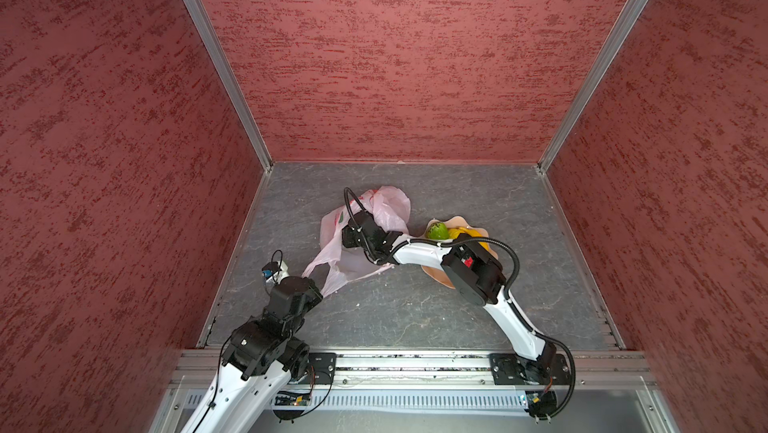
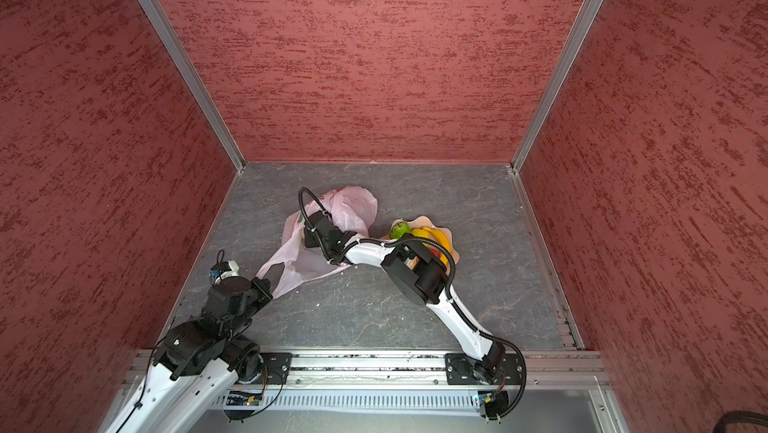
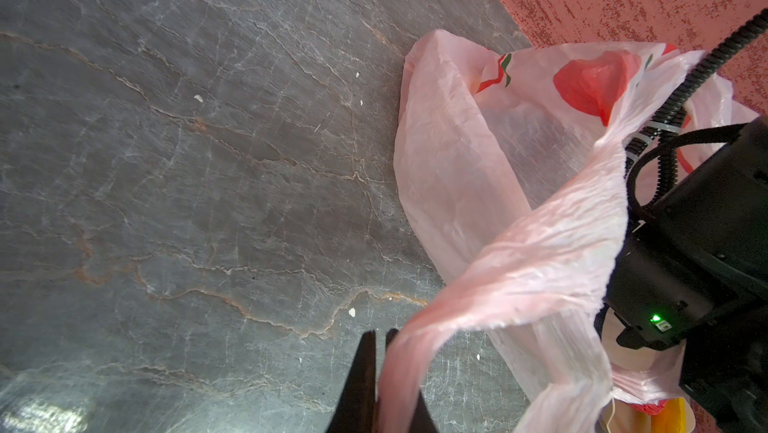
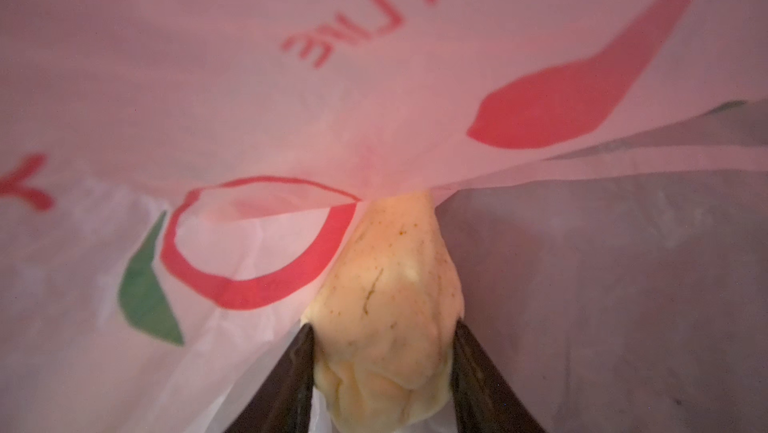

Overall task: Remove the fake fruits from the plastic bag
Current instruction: 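Close the right gripper on the cream pear inside the bag, then lift the pear with the right gripper while the left pulls the bag back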

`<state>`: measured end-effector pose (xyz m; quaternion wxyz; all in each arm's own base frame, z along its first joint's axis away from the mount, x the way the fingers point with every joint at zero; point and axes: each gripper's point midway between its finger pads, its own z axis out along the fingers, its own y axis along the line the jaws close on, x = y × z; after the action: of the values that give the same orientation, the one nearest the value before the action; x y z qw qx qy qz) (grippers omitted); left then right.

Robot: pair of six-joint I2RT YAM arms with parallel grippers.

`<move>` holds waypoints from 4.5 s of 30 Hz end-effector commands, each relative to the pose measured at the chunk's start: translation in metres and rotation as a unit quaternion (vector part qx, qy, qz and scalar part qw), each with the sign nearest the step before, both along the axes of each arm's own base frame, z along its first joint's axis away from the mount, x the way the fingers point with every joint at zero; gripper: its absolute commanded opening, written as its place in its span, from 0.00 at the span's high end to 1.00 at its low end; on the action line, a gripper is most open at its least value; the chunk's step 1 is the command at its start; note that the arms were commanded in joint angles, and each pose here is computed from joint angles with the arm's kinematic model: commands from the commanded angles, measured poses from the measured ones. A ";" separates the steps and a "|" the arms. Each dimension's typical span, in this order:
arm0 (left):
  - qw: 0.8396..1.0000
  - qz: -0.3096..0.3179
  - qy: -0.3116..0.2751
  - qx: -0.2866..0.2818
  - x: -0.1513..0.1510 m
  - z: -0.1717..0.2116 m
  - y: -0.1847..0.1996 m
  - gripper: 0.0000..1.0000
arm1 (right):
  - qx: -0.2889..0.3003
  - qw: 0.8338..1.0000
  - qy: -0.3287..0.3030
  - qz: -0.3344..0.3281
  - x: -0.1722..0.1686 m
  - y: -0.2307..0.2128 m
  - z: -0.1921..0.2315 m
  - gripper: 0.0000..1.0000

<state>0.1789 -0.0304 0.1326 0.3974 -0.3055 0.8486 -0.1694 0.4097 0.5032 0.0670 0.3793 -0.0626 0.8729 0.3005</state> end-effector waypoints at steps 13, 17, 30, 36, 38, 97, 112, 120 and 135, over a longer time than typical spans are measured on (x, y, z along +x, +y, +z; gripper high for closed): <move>1.000 -0.004 -0.006 -0.005 -0.004 0.008 0.000 0.91 | -0.005 1.000 0.005 0.011 0.009 0.006 -0.009 0.26; 1.000 -0.010 -0.007 -0.012 -0.006 0.007 -0.001 0.91 | -0.005 1.000 0.004 0.010 0.015 0.010 -0.010 0.24; 0.999 -0.024 -0.009 -0.029 -0.012 0.004 -0.006 0.91 | -0.006 1.000 0.009 -0.007 0.037 0.016 -0.023 0.25; 0.999 -0.024 -0.010 -0.028 -0.012 0.004 -0.006 0.91 | -0.004 1.000 0.009 -0.010 0.043 0.016 -0.029 0.32; 0.999 -0.022 -0.009 -0.027 -0.012 0.004 -0.005 0.91 | -0.003 1.000 0.010 -0.010 0.044 0.015 -0.029 0.36; 0.994 0.039 -0.095 0.028 0.028 0.064 0.016 0.90 | -0.035 0.994 0.008 0.100 -0.082 -0.028 0.095 0.63; 0.991 0.059 -0.088 0.078 0.026 0.075 0.033 0.89 | -0.071 0.991 -0.017 0.110 -0.082 -0.038 0.116 0.64; 0.990 0.049 -0.096 0.086 0.054 0.082 0.023 0.89 | -0.041 0.982 -0.004 0.185 -0.109 -0.028 0.137 0.64; 0.977 0.081 -0.162 0.111 0.099 0.141 0.032 0.89 | -0.057 0.966 0.027 0.251 -0.136 -0.031 0.134 0.64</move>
<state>0.2690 -0.0037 0.2519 0.5424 -0.3011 0.7784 -0.0966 0.2808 0.4695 0.1724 0.2534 -0.2717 0.8718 0.3194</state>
